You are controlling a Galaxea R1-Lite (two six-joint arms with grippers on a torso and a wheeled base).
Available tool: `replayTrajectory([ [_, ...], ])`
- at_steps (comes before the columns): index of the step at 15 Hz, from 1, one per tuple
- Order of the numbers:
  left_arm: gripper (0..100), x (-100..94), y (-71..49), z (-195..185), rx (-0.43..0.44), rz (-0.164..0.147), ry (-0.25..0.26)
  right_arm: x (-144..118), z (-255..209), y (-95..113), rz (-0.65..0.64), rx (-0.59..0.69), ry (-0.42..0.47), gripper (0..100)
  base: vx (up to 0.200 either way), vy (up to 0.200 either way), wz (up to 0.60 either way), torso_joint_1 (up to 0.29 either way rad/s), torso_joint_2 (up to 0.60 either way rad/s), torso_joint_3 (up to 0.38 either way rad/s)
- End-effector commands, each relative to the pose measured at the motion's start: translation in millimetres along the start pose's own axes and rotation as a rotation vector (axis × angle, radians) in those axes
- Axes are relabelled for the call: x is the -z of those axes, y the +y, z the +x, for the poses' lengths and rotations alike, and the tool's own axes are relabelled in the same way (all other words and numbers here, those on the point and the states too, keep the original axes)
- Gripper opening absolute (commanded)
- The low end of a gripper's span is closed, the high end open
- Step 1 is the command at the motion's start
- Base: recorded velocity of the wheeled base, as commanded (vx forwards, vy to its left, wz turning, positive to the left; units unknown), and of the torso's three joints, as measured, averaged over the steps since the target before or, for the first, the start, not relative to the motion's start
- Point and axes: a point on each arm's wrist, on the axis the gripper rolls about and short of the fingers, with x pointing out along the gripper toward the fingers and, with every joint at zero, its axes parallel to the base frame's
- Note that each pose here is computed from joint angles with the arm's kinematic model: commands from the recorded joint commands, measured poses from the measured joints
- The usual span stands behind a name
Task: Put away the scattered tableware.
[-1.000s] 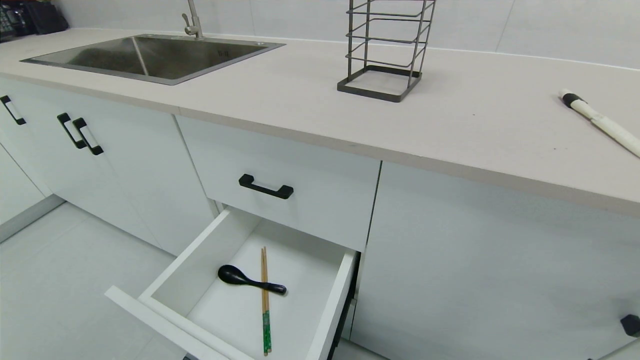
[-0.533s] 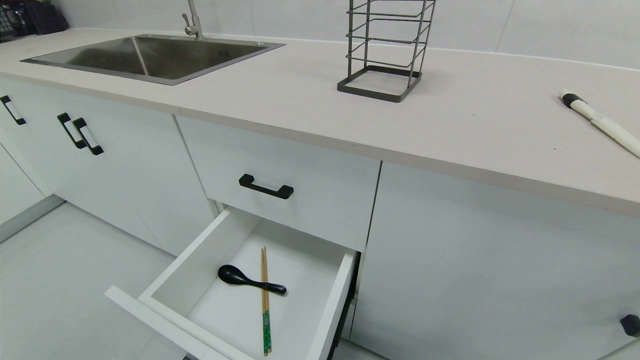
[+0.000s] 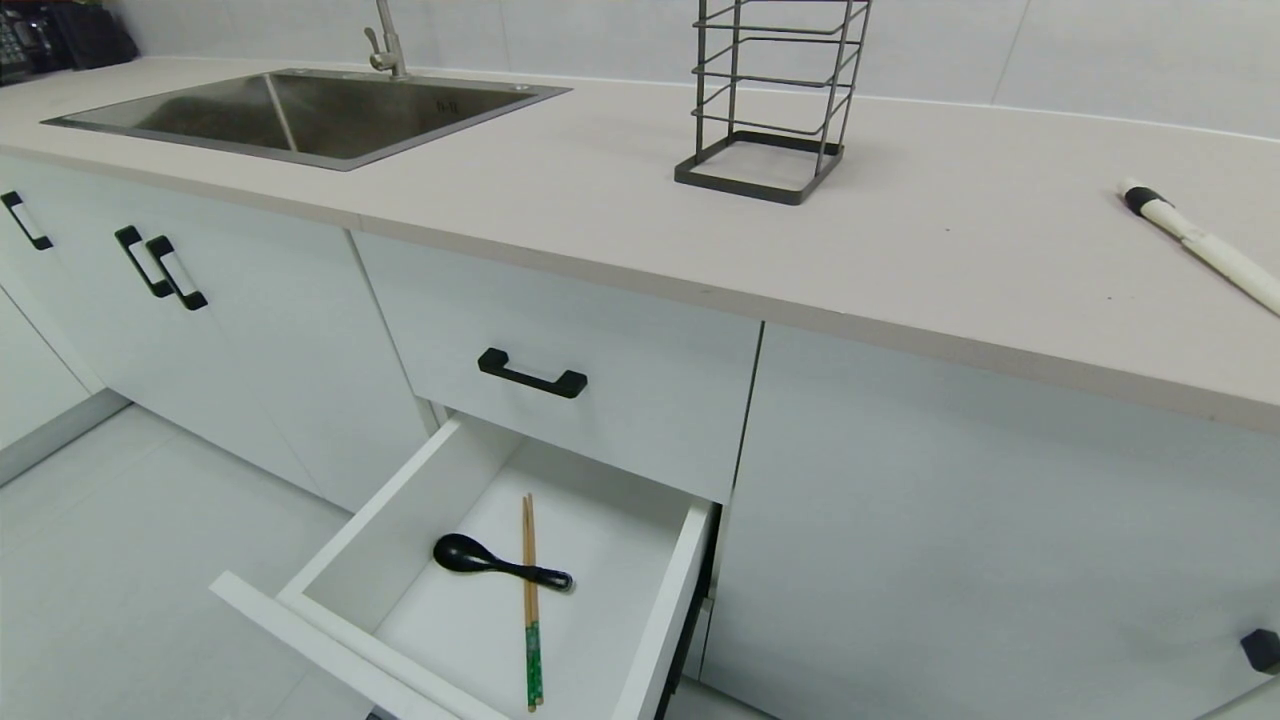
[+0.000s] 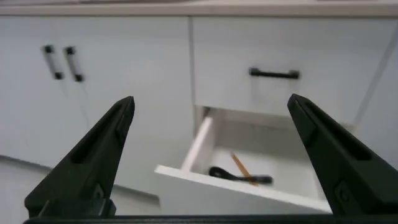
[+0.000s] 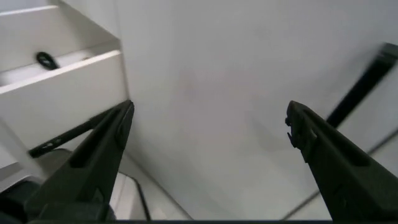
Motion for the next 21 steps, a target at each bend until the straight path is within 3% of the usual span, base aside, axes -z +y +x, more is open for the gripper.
replayTrajectory([
  [1,100,9.1,5.8,31,0.130,-0.113,0.343,1,-4,-2,-0.015,0.128,-0.033,100,0.000,0.000,0.00,0.000,0.00,0.000],
  [2,100,13.2,7.7,40,0.157,-0.139,0.416,2,-5,-4,0.008,0.227,-0.018,100,0.000,0.000,0.00,0.000,0.00,0.000],
  [4,100,24.2,8.8,46,0.178,-0.145,0.503,8,-5,-4,0.106,0.274,0.038,100,0.000,0.000,0.00,0.000,0.00,0.000],
  [6,100,38.3,7.5,42,0.192,-0.144,0.545,8,-5,-5,0.135,0.295,0.035,100,0.000,0.000,0.00,0.000,0.00,0.000],
  [7,100,48.8,7.0,40,0.192,-0.159,0.592,8,-5,-5,0.136,0.295,0.035,100,0.000,0.000,0.00,0.000,0.00,0.000],
  [11,100,53.2,9.6,51,0.196,-0.191,0.709,8,-5,-5,0.136,0.295,0.035,100,0.000,0.000,0.00,0.000,0.00,0.000],
  [12,100,53.2,10.4,54,0.200,-0.185,0.729,8,-5,-5,0.136,0.295,0.035,100,0.000,0.000,0.00,0.000,0.00,0.000],
  [14,100,50.8,14.8,72,0.217,-0.136,0.812,8,-5,-5,0.136,0.295,0.035,100,0.000,0.000,0.00,0.000,0.00,0.000],
  [18,100,56.6,10.7,109,0.359,-0.118,0.971,8,-5,-5,0.138,0.295,0.035,100,0.000,0.000,0.00,0.000,0.00,0.000],
  [19,100,61.1,10.2,113,0.351,-0.108,1.013,8,-5,-5,0.136,0.295,0.035,100,0.000,0.000,0.00,0.000,0.00,0.000],
  [21,100,65.3,11.5,125,0.317,-0.094,1.035,8,-5,-5,0.136,0.295,0.035,100,0.000,0.000,0.00,0.000,0.00,0.000],
])
